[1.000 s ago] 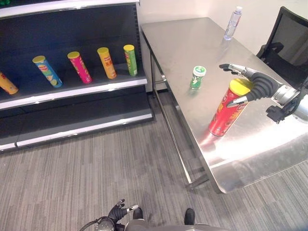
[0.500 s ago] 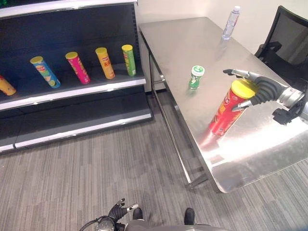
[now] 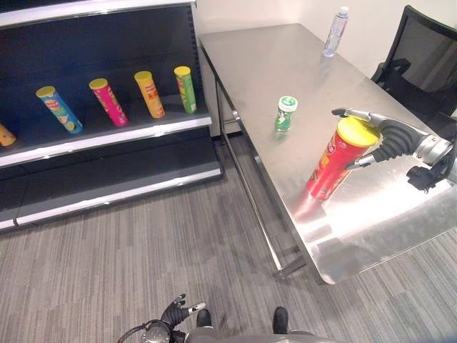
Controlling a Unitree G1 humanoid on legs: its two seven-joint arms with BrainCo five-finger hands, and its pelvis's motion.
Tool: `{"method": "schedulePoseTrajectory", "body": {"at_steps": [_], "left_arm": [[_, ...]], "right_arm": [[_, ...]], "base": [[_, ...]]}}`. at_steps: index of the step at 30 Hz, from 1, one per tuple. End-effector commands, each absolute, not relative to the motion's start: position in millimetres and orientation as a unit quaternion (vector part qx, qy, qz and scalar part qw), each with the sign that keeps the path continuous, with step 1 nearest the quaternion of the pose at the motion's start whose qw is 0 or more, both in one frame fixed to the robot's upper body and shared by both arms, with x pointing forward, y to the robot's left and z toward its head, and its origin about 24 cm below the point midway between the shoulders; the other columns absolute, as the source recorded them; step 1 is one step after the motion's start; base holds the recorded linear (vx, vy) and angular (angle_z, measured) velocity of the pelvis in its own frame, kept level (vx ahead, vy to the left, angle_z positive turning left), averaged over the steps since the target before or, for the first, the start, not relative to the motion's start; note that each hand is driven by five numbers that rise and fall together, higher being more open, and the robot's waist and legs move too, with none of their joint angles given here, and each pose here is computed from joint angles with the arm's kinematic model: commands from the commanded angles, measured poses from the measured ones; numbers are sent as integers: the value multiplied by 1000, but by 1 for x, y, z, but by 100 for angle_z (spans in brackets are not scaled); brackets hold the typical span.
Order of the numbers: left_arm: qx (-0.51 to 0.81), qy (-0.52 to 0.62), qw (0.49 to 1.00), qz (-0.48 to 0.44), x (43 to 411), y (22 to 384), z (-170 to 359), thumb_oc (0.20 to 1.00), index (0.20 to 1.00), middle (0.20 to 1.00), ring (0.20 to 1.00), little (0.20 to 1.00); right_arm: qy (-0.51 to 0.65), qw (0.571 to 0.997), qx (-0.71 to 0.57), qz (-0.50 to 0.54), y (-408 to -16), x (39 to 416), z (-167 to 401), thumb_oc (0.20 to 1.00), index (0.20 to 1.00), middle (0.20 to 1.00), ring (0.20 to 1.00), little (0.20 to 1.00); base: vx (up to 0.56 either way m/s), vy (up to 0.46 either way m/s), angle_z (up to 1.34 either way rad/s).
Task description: Put the goods on the table back onto the shelves and tidy them up.
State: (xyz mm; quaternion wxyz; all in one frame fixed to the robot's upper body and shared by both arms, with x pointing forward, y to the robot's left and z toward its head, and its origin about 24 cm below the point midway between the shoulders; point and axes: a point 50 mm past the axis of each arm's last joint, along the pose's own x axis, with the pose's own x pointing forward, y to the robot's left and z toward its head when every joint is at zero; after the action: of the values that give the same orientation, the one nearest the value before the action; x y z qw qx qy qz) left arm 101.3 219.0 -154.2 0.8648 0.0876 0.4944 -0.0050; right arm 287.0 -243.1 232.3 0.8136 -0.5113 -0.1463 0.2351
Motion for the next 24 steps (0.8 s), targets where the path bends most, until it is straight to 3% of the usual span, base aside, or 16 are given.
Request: {"method": "schedulePoseTrajectory", "body": {"at_steps": [1,10,24], "left_arm": [[121,455,881,-42,131,214,-146,1000,1000,1000,1000,1000],[121,451,884,-29,134,217,-145,1000,1000,1000,1000,1000],[116,434,893,19,132,238,-137,1000,1000,1000,1000,1000]], "right_arm": [[-156,795,-537,235,-243,281,240,200,200,200,200,200],[-203,793,-536,208,-240,277,253,200,200,200,200,200],[-411,778,-468,78,-240,242,314,200,200,200,200,200]], "base": [[0,0,0],[-2,-6,0],[-9,-88,8]]}}
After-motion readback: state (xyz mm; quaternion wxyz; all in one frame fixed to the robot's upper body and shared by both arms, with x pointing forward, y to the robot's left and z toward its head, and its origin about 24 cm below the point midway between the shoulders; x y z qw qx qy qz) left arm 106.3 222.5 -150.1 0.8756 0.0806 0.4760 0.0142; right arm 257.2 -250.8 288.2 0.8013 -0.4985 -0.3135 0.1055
